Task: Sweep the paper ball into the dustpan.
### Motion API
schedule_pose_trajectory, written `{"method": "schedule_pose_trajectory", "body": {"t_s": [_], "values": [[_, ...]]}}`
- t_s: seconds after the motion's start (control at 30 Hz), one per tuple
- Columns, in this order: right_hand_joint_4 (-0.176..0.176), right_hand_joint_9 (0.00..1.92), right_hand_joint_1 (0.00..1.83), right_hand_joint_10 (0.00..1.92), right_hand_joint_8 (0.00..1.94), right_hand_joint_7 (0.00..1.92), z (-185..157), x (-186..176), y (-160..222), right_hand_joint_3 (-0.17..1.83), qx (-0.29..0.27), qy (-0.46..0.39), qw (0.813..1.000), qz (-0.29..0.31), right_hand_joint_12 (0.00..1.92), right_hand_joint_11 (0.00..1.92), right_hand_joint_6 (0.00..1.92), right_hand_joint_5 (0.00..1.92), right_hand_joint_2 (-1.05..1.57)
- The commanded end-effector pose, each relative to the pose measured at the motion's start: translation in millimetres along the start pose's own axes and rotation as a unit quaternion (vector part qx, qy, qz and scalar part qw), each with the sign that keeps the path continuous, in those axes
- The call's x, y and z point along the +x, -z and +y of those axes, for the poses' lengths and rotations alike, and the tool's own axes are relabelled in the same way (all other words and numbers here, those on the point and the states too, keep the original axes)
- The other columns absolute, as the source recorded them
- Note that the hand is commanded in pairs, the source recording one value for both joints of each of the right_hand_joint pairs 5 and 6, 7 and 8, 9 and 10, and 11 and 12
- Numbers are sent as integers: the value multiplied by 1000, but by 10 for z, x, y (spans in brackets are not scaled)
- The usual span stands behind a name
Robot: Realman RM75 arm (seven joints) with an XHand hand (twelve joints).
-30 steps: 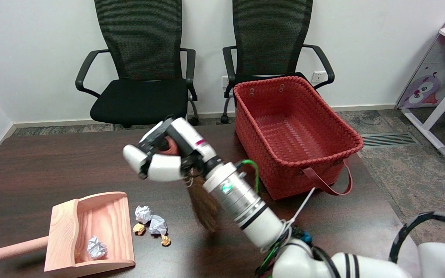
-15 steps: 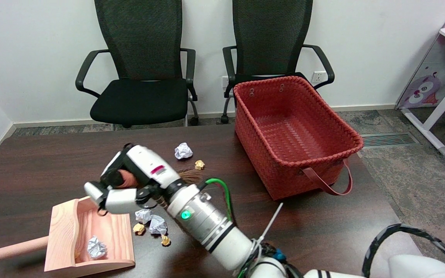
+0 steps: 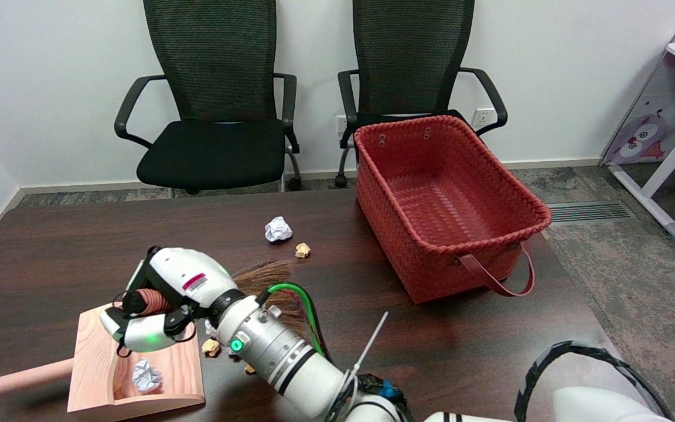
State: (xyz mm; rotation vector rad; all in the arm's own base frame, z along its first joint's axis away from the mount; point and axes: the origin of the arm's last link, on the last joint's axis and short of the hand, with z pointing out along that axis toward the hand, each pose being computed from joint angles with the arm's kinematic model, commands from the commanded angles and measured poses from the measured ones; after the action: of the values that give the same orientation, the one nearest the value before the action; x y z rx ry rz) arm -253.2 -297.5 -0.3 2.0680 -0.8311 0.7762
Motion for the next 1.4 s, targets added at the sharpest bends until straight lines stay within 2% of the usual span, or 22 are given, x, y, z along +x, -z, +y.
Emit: {"method": "schedule_pose_trajectory", "body": {"t_s": [0.03, 0.27, 0.43, 0.6, 0.77, 0.87, 1.1, 1.17, 1.23, 1.3, 1.33, 1.4], "values": [[1, 1920, 913, 1920, 1920, 1920, 224, -380, -131, 1781, -49, -41, 997, -47, 1920, 1920, 1920, 1920, 1398], [0, 1920, 914, 1920, 1920, 1920, 350, -446, -226, 1771, -87, -140, 984, -60, 1920, 1920, 1920, 1920, 1342], [-1, 1920, 914, 1920, 1920, 1920, 341, -408, -314, 1769, -92, -217, 970, -55, 1920, 1920, 1920, 1920, 1281], [-2, 1920, 914, 1920, 1920, 1920, 226, -317, -356, 1827, -54, -276, 959, -20, 1920, 1920, 1920, 1920, 1110], [-2, 1920, 914, 1920, 1920, 1920, 3, -205, -395, 1688, 2, -291, 957, 10, 1920, 1920, 1920, 1920, 1142], [-2, 1920, 915, 1920, 1920, 1920, -131, -88, -406, 1627, 41, -316, 947, 40, 1920, 1920, 1920, 1920, 1170], [-2, 1920, 915, 1920, 1920, 1920, -308, 211, -326, 1606, 109, -401, 905, 90, 1920, 1920, 1920, 1920, 1180], [-2, 1920, 915, 1920, 1920, 1920, -329, 283, -295, 1609, 124, -439, 885, 99, 1920, 1920, 1920, 1920, 1182], [-2, 1920, 915, 1920, 1920, 1920, -370, 356, -269, 1613, 146, -505, 845, 99, 1920, 1920, 1920, 1920, 1178], [-2, 1920, 915, 1920, 1920, 1920, -384, 415, -245, 1663, 163, -542, 819, 97, 1920, 1920, 1920, 1920, 1152], [-2, 1920, 914, 1920, 1920, 1920, -388, 464, -223, 1683, 175, -569, 798, 94, 1920, 1920, 1920, 1920, 1140], [-2, 1920, 914, 1920, 1920, 1920, -401, 517, -201, 1715, 187, -598, 775, 88, 1920, 1920, 1920, 1920, 1117]]}}
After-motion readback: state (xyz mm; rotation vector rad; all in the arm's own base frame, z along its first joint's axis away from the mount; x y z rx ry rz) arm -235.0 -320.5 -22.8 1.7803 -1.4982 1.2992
